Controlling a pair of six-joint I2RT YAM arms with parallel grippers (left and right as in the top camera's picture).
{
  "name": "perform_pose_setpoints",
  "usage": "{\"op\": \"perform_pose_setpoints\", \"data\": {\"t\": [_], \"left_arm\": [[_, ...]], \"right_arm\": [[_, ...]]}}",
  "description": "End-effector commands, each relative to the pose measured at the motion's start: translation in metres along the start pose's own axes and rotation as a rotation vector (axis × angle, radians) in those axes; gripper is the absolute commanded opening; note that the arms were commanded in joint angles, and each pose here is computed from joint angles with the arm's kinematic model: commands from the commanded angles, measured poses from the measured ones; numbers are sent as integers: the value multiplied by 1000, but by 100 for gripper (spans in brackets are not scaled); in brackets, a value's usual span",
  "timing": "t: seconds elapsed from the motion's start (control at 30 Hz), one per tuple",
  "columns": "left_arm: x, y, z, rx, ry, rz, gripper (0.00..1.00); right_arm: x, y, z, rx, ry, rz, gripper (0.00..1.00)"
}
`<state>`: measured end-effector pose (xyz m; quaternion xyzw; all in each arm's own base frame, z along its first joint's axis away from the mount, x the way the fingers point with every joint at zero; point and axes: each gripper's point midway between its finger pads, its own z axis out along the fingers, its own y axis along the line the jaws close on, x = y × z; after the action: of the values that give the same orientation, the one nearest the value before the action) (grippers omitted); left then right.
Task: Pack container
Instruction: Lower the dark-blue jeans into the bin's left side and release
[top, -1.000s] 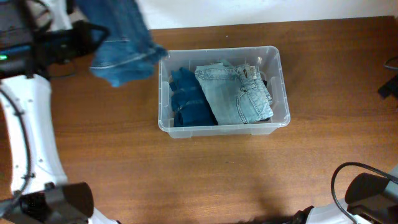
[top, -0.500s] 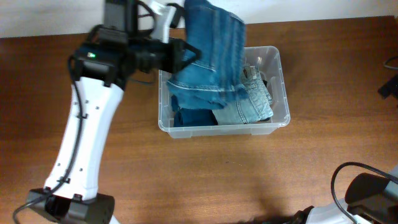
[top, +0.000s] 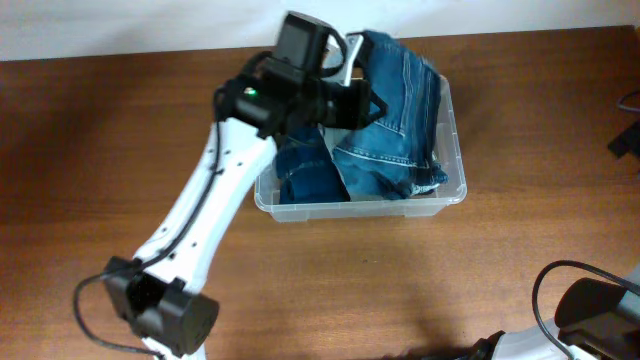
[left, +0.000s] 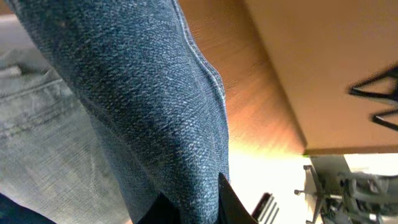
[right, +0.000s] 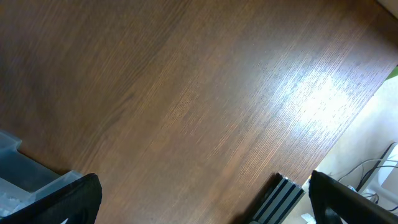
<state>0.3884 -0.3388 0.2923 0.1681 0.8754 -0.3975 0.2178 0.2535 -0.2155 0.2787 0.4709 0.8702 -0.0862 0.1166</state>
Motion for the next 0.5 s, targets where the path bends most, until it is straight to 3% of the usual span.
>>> {"op": "perform_pose_setpoints", "data": {"t": [0.0,0.47], "left_arm": [[-12,2,-2,-35,-53,-55,1],[-3,57,-10,-301,-55,-120,1]], "right_arm": [[-1,-1,2,7,2,14,98],[-1,-1,2,7,2,14,98]]}}
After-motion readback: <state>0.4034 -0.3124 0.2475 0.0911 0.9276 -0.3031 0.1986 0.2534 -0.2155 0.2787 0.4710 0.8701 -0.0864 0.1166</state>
